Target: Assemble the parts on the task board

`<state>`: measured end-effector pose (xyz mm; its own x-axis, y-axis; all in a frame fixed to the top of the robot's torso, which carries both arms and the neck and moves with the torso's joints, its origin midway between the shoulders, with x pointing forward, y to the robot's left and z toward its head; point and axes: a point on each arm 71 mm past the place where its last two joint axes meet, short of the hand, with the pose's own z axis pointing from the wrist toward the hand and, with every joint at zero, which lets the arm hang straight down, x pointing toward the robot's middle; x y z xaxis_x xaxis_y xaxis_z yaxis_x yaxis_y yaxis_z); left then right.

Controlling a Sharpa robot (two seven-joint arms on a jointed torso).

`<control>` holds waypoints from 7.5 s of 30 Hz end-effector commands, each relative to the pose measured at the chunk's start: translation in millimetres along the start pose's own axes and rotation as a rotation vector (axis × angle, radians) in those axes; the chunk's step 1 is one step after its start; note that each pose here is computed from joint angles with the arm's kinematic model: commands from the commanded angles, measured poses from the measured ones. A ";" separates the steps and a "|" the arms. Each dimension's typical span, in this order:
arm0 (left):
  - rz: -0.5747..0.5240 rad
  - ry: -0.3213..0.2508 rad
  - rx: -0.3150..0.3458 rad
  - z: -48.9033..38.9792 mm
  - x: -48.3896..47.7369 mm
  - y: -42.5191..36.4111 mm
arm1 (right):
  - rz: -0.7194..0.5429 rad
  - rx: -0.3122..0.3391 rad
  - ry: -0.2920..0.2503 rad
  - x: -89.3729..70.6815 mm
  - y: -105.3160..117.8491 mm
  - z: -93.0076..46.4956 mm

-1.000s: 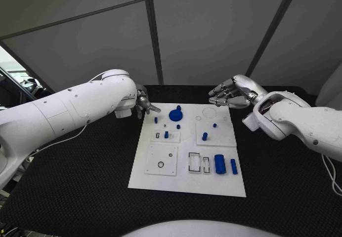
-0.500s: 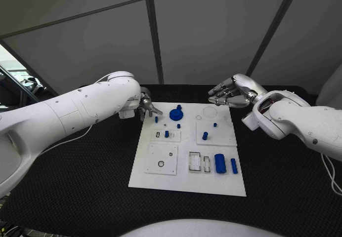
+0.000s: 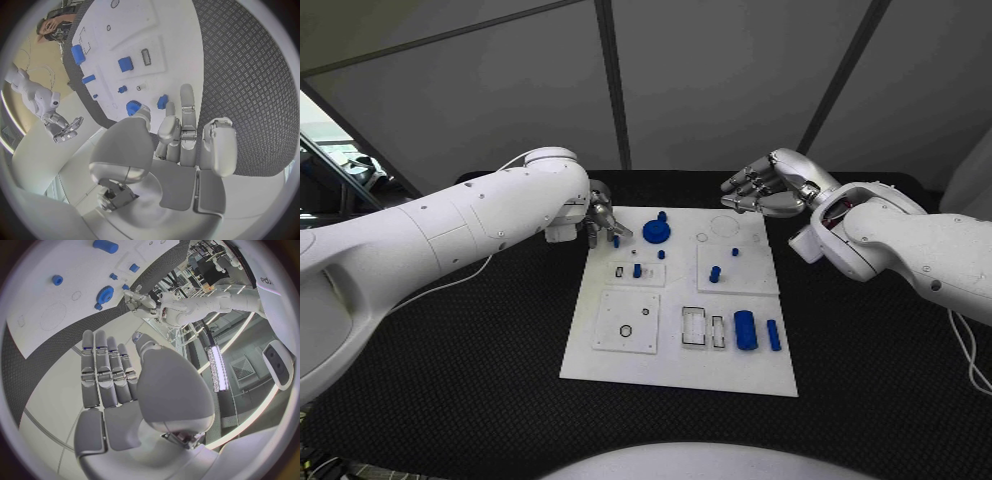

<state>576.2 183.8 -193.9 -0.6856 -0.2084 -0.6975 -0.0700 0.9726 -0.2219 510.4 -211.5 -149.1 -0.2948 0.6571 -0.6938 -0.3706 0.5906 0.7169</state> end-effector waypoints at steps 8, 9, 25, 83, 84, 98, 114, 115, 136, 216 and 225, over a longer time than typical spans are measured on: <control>0.010 0.027 0.014 0.5 1.5 -0.5 | -0.001 -0.008 0.004 -0.2 1.5 0.6; 0.011 0.028 0.014 0.5 1.6 -0.5 | -0.001 -0.008 0.004 -0.2 1.6 0.7; -0.002 0.007 0.019 1.1 0.0 -0.7 | -0.001 -0.009 0.005 0.1 1.7 0.9; -0.073 -0.055 0.124 -42.9 57.9 18.5 | -0.025 -0.005 0.008 -1.0 -1.0 1.3; -0.072 -0.054 0.124 -42.9 58.3 18.4 | -0.025 -0.005 0.008 -1.0 -1.0 1.2; -0.014 -0.037 0.120 -42.5 62.5 12.8 | -0.024 -0.006 0.010 -0.6 -0.6 1.2; 0.032 -0.010 0.120 -42.2 65.3 10.1 | -0.024 -0.006 0.015 0.0 -0.6 1.5; 0.037 -0.007 0.120 -42.2 65.5 10.1 | -0.024 -0.006 0.016 0.0 -0.6 1.5; 0.060 -0.012 0.123 -41.7 65.6 7.7 | -0.023 -0.006 0.017 0.1 -0.6 1.5; -0.144 -0.328 0.510 -50.7 29.6 -27.3 | -0.024 0.003 0.012 -0.7 -2.2 2.1; 0.032 -0.382 0.559 -42.4 39.6 -42.4 | -0.023 -0.001 0.013 0.2 -1.0 2.4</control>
<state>520.9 142.3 -189.7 -0.4431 -0.3430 -0.8282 0.3008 0.8134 -0.4978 513.1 -212.3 -151.6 -0.2988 0.6370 -0.7106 -0.3686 0.6098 0.7016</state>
